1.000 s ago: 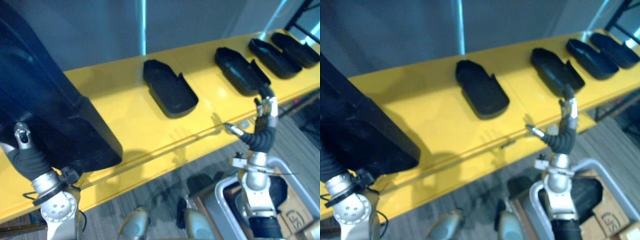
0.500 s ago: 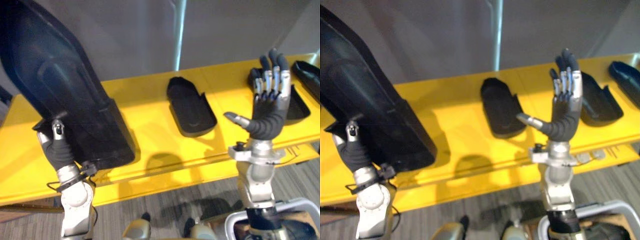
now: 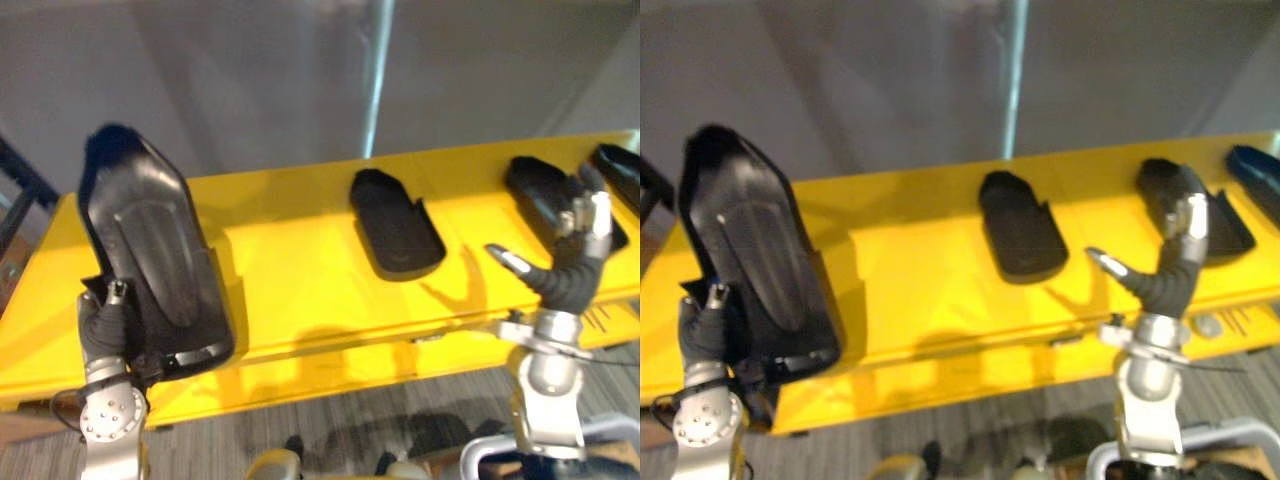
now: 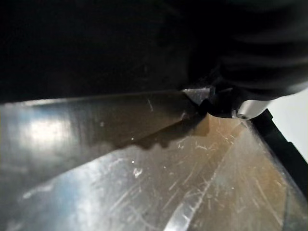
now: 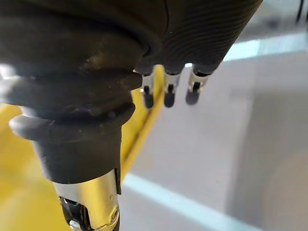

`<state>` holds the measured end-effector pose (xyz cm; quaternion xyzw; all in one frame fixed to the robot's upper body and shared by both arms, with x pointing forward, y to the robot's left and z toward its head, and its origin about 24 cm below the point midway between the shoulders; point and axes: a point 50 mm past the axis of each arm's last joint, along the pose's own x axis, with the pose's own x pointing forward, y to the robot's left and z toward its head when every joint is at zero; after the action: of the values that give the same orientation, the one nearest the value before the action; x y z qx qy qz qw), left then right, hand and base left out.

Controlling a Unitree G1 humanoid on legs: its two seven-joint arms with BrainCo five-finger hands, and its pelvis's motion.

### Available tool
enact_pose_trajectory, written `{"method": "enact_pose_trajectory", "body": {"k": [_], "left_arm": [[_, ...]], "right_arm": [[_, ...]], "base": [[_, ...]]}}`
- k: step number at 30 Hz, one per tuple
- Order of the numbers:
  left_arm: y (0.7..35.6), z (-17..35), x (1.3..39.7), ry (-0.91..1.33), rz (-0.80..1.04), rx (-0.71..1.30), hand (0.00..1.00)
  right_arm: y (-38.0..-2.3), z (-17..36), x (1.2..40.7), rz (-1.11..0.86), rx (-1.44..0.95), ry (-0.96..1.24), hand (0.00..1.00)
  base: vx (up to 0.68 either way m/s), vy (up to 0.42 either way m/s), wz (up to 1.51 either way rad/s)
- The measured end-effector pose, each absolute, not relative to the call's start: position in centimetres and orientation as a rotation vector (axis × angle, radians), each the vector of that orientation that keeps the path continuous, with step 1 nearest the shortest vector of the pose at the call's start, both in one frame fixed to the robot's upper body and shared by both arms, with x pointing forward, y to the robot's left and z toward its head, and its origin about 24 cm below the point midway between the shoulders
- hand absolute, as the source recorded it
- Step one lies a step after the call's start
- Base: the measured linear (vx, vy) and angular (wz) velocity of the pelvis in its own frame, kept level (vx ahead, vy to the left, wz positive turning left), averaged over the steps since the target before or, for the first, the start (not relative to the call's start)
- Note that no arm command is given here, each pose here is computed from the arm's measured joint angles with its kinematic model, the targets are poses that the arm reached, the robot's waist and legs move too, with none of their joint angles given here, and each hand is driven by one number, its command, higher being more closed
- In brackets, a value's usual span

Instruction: Walk over and take plastic housings, then place them on the shelf

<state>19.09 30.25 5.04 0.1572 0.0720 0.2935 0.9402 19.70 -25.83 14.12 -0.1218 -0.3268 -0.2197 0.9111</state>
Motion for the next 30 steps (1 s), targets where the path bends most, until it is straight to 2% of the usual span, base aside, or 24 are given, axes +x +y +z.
{"method": "enact_pose_trajectory", "body": {"k": [7, 16, 25, 30], "left_arm": [[32.3, 4.2, 21.6, 0.273, 0.642, 0.276, 1.0], [33.0, 4.3, 24.4, 0.351, 0.659, 0.217, 1.0], [34.4, 0.9, 23.1, 0.703, 0.62, 0.304, 1.0], [34.5, 0.5, 22.8, 0.754, 0.585, 0.331, 1.0]], "right_arm": [[-26.9, 13.6, 18.6, -0.434, -0.293, -0.623, 0.0], [-24.9, 14.9, 19.0, -0.261, -0.282, -0.678, 0.0], [-23.7, 15.0, 19.4, -0.172, -0.266, -0.679, 0.0], [-23.2, 14.7, 19.7, -0.139, -0.253, -0.65, 0.0]], "base": [[-0.01, 0.007, -0.36], [-0.02, 0.009, -0.14], [-0.01, 0.005, -0.06], [0.0, 0.0, 0.0]]}}
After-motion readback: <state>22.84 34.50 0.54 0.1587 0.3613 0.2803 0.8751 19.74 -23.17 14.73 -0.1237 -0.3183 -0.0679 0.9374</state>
